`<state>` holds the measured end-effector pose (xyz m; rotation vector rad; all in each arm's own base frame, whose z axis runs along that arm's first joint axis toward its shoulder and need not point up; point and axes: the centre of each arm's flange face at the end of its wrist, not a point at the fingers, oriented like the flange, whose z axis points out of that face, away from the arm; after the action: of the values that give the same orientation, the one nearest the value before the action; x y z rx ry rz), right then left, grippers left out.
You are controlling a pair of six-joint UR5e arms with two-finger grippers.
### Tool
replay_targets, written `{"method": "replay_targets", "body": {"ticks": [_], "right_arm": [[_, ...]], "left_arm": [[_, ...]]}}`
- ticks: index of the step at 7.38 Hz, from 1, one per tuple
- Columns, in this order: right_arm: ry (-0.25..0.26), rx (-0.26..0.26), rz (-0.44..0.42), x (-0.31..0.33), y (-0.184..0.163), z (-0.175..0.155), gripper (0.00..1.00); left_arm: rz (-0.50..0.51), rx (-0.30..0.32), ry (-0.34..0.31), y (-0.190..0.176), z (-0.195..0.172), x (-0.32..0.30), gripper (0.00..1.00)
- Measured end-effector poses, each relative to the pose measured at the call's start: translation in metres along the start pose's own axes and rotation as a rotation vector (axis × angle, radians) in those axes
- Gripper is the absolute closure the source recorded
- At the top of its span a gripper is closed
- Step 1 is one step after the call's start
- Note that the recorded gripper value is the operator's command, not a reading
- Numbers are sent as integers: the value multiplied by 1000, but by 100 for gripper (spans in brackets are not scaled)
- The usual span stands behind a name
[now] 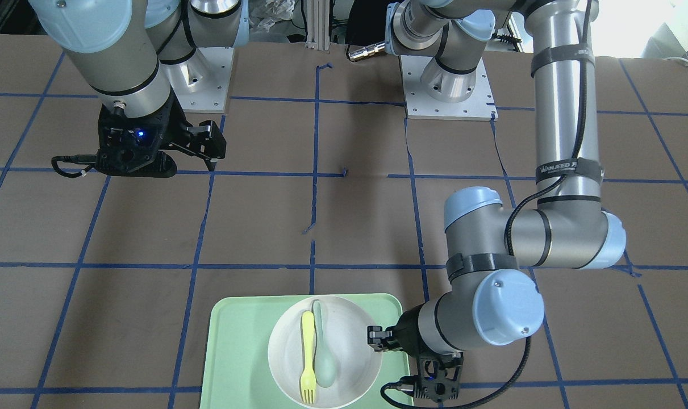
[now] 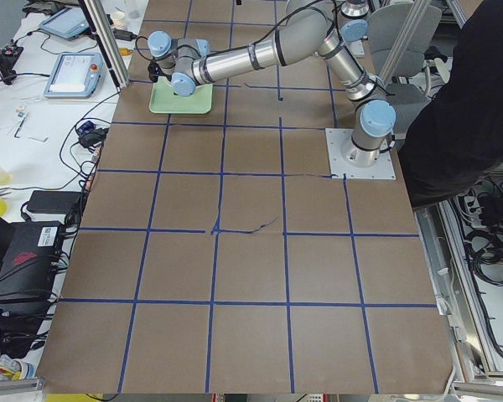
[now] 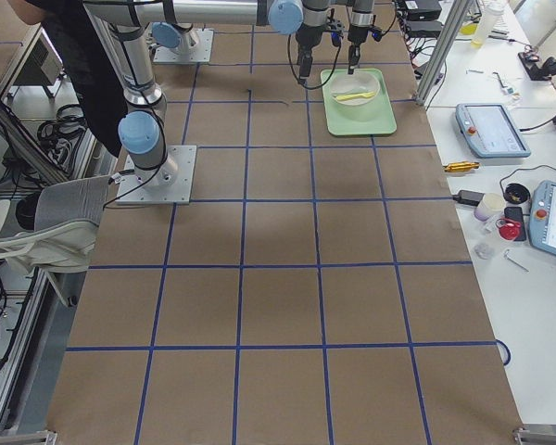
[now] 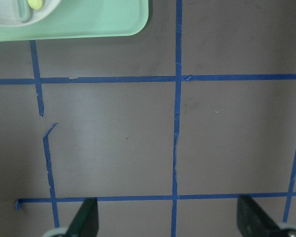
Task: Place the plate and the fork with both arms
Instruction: 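Open the left gripper and raise it away from the plate, then move the right gripper over the yellow fork on the plate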
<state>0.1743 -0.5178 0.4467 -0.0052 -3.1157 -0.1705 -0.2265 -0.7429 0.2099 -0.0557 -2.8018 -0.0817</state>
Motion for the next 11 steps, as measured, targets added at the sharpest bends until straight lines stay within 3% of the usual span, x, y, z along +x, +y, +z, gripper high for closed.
{"method": "replay_targets", "body": {"ticks": [1, 2, 4, 6, 7, 8, 9, 11], "right_arm": [[0, -1, 1, 0, 0, 1, 0], [-1, -1, 1, 0, -1, 1, 0], [-5, 45, 9, -2, -16, 5, 0], [-13, 153, 10, -7, -50, 13, 1], [-19, 220, 6, -13, -75, 22, 45], [-23, 264, -1, -21, -105, 34, 50], [-25, 274, -10, -34, -133, 52, 45], [-32, 272, -31, -74, -186, 103, 47]], "left_arm": [[6, -10, -1, 0, 9, 4, 33], [13, -15, -2, 0, 16, 8, 0], [31, 17, -4, 0, 11, 16, 0], [36, 44, -56, 8, -33, 13, 0], [30, 27, -114, 18, -63, -2, 0], [27, -5, -157, 34, -93, -21, 0], [25, -27, -181, 52, -114, -40, 0], [21, -42, -196, 80, -137, -62, 0]]}}
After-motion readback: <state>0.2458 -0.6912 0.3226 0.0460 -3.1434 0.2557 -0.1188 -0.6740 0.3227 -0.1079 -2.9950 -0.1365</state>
